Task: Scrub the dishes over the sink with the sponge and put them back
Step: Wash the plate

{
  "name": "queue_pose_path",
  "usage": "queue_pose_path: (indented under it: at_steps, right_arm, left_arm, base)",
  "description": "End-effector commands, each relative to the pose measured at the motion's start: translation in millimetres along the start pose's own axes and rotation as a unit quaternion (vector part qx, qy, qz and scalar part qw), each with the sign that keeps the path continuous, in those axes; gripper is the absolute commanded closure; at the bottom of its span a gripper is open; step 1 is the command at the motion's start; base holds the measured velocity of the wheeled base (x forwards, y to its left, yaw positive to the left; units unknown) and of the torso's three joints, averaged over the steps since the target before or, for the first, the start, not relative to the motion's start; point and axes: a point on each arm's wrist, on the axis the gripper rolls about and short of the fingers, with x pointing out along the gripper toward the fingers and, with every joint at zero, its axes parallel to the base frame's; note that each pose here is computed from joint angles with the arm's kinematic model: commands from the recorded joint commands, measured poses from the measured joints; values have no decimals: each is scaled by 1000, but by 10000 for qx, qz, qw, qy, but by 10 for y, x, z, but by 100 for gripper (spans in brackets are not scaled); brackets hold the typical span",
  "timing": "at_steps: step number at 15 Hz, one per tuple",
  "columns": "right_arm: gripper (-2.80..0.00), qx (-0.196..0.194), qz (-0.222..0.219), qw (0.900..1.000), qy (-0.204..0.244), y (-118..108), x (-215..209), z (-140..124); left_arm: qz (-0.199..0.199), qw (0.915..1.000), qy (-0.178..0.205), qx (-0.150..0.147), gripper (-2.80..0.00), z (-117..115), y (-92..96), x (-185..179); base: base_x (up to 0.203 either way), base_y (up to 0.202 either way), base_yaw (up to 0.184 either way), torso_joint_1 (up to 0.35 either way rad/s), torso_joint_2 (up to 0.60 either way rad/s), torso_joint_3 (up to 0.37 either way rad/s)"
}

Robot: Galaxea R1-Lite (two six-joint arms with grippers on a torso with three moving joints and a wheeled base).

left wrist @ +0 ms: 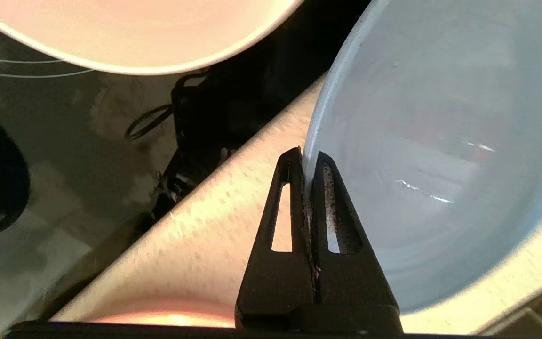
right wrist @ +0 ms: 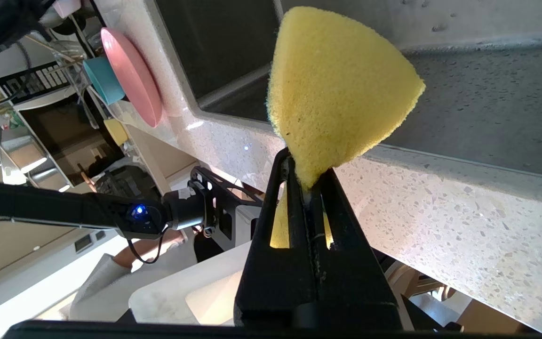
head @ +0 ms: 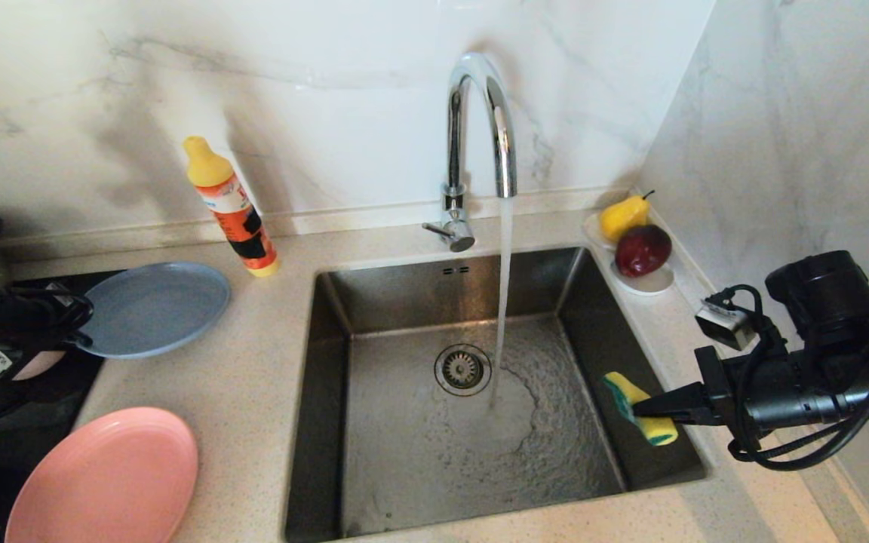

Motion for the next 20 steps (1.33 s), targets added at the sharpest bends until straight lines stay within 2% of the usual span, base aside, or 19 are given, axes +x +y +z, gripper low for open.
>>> queue_pose_path:
  at_steps: [1,5,7,13,15,18,20]
  right_arm:
    - [0,7,26,10000,7,8,-4,-1]
    - [0,58,23,10000,12,16,-27,-32]
    - [0,75,-8,10000,30,5,-35,-64]
    - [0,204,-97,9997,-13,-78,-61,-80]
    - [0,210,-86,9997,-20,-88,-53,-60]
    - [0,188,-79,9998,-23,-82,-51,-57]
    - [0,181,-72,9998,-55,-69,-75,-60]
  left_arm:
    - [-112,9994,-339,41,0,36,-58,-264]
    - [-241,9950,-935,264,0,34,-148,-790]
    - [-257,9926,-1041,574,0,-48,-144,-1042]
    - [-193,9845,-1274,1190,0,-285,-8,-1455]
    - [-263,9782,-1266,1622,0,-451,28,-1612]
    - [-908,9653,-892,2280,0,-761,-133,-1767]
    - [-1418,9519,-443,2681,0,-978,-291,-1791]
  base:
    - [0,0,0,0,0,0]
    - [0,0,0,0,0,0]
    - [0,0,0,0,0,0]
    - [0,0,0,0,0,0]
    - [0,0,0,0,0,0]
    - [0,0,0,0,0,0]
    - [0,0,0,0,0,0]
